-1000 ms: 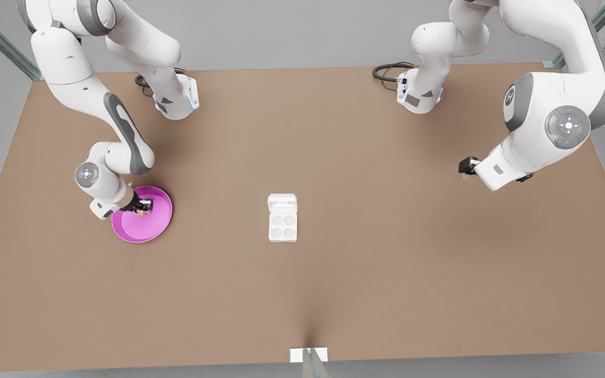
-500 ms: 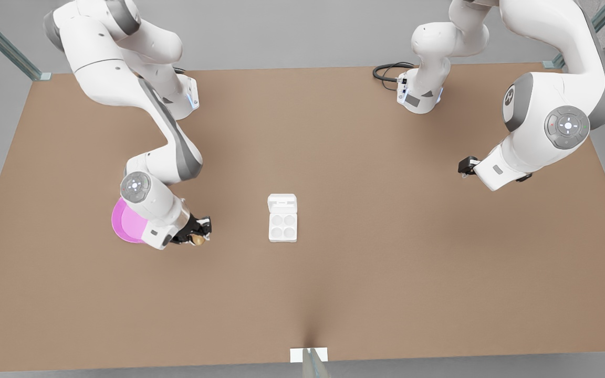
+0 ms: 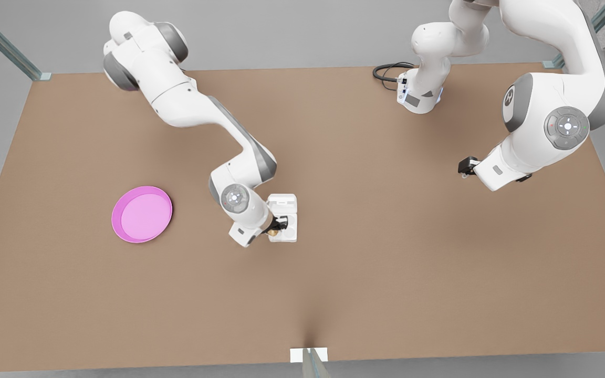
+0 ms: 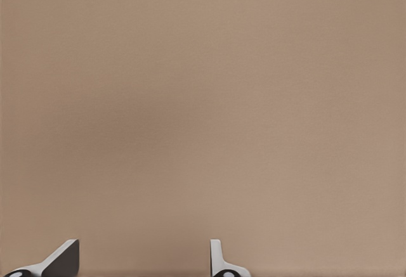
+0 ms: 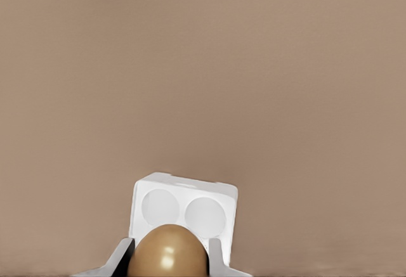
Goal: Pack egg into the box and close the box lid
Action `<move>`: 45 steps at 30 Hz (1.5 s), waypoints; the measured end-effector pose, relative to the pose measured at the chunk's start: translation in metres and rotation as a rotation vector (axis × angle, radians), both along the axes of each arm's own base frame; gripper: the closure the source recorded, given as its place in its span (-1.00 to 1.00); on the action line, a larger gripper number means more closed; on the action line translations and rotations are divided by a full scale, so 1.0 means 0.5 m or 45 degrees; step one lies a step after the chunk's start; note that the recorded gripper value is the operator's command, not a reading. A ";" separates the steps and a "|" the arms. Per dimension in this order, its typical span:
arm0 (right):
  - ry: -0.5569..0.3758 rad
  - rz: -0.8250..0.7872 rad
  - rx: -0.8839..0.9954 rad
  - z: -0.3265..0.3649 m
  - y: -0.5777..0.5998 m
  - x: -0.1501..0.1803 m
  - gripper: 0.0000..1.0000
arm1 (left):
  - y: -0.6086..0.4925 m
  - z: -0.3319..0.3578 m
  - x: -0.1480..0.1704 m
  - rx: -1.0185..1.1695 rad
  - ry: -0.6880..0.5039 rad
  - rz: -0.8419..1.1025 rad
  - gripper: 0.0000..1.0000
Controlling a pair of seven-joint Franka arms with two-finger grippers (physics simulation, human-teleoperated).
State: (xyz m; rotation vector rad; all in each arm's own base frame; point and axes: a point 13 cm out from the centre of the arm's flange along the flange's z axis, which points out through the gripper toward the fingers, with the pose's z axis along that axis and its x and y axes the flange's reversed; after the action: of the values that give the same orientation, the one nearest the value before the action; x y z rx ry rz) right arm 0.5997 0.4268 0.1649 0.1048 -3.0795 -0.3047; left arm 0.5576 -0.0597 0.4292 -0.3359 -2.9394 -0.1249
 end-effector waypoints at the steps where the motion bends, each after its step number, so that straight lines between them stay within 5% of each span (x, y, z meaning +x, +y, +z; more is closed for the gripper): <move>1: 0.027 -0.022 0.002 -0.008 0.007 -0.021 0.24 | 0.000 0.000 0.000 0.000 0.000 0.000 -1.00; 16: 0.110 -0.257 -0.024 -0.084 0.070 -0.084 0.12 | 0.000 -0.004 0.000 0.000 0.006 0.001 -1.00; 17: 0.115 -0.268 -0.030 -0.092 0.069 -0.085 0.05 | 0.000 -0.004 0.000 0.000 0.006 0.001 -1.00; 18: 0.120 -0.279 -0.037 -0.098 0.067 -0.086 -0.34 | 0.000 -0.004 0.000 0.000 0.006 0.001 -1.00; 19: 0.123 -0.291 -0.043 -0.102 0.064 -0.086 -1.00 | 0.000 -0.004 0.000 0.000 0.006 0.001 -1.00; 23: 0.118 -0.334 -0.045 -0.092 0.063 -0.075 -1.00 | 0.000 -0.004 -0.001 0.000 0.007 0.001 -1.00; 26: -0.132 -0.295 -0.021 0.057 0.064 0.053 -1.00 | 0.000 -0.005 -0.001 0.001 0.009 0.001 -1.00; 28: -0.408 -0.368 0.042 0.344 -0.074 0.212 -1.00 | 0.000 -0.007 0.000 0.001 0.011 0.001 -1.00; 30: -0.543 -0.559 -0.043 0.625 -0.433 0.261 -1.00 | -0.003 -0.014 -0.006 0.004 0.031 -0.002 -1.00; 31: -0.491 -0.681 -0.132 0.675 -0.642 0.199 -1.00 | -0.032 -0.026 -0.021 0.015 0.074 -0.025 -1.00; 32: -0.428 -0.752 -0.194 0.691 -0.767 0.137 -1.00 | -0.123 -0.053 -0.051 0.028 0.141 -0.099 -0.68; 33: -0.359 -0.780 -0.233 0.682 -0.837 0.101 -1.00 | -0.301 -0.103 -0.105 0.012 0.230 -0.230 0.32; 34: -0.280 -0.777 -0.261 0.652 -0.874 0.080 -1.00 | -0.495 -0.145 -0.189 -0.030 0.301 -0.355 0.57; 36: -0.119 -0.697 -0.298 0.562 -0.876 0.066 -1.00 | -0.732 -0.191 -0.360 -0.089 0.396 -0.446 0.57; 39: 0.023 -0.586 -0.328 0.503 -0.869 0.038 -1.00 | -0.924 -0.278 -0.516 -0.108 0.432 -0.367 0.57; 45: 0.117 -0.477 -0.343 0.504 -0.909 0.002 -1.00 | -1.071 -0.457 -0.567 -0.094 0.365 0.052 0.57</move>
State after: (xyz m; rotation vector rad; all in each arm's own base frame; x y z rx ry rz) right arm 0.6007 -0.0279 0.4172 -0.4837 -2.9942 0.0949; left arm 0.2742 -0.5951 0.2008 -0.2777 -2.6693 0.0349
